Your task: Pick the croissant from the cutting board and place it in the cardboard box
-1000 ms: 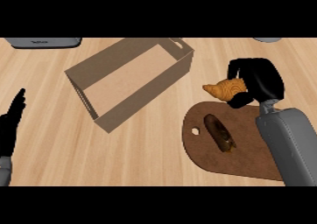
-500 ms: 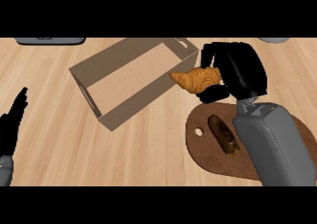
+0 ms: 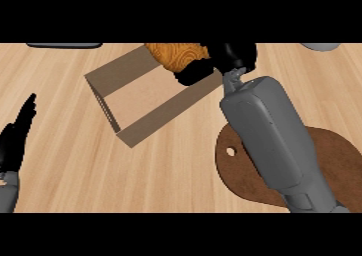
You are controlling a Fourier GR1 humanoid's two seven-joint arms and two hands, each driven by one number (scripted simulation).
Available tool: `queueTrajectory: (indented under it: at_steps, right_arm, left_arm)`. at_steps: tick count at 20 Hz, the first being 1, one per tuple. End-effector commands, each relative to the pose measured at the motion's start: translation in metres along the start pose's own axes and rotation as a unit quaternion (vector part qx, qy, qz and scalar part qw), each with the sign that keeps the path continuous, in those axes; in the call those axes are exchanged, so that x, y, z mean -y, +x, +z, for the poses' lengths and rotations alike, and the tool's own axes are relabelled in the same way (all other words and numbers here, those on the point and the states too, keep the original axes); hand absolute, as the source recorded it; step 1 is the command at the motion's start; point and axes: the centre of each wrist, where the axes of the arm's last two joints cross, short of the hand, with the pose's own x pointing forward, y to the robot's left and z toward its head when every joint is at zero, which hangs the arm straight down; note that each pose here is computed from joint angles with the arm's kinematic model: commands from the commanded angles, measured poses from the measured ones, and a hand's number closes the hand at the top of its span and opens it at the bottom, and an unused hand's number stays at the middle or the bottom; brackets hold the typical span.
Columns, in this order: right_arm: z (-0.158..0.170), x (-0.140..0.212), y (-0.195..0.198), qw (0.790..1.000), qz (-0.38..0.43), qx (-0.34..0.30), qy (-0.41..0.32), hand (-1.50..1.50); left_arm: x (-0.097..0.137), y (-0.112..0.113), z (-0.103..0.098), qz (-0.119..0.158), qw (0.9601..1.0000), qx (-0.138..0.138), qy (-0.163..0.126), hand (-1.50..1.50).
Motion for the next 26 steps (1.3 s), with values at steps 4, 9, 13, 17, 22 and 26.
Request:
queueTrajectory:
  at_steps: [4,9,13,17,22,26]
  right_arm:
    - [-0.046,-0.015,0.014,0.997,-0.059,-0.049,0.017,1.50]
    - [-0.058,-0.040,0.011,0.996,-0.053,-0.058,0.031,1.50]
    - [-0.061,-0.055,-0.007,0.996,-0.044,-0.075,0.028,1.50]
    - [-0.068,-0.053,0.002,0.993,-0.016,-0.112,0.018,1.50]
    - [-0.065,-0.064,-0.020,0.978,-0.084,-0.184,0.043,-1.50]
    - [-0.062,-0.069,-0.029,0.981,-0.104,-0.158,0.051,-1.50]
  left_arm:
    - [0.016,0.009,-0.003,-0.003,0.9999,0.000,-0.017,0.00]
    - [0.021,0.009,-0.012,-0.001,0.9996,0.016,-0.021,0.00]
    - [0.009,0.029,-0.014,0.004,0.9996,0.024,-0.016,0.00]
    - [0.012,0.023,-0.016,-0.006,0.9993,0.034,-0.012,0.00]
    - [0.028,0.039,-0.018,0.003,0.9981,0.048,-0.039,0.00]
    - [0.032,0.036,-0.020,0.005,0.9988,0.037,-0.031,0.00]
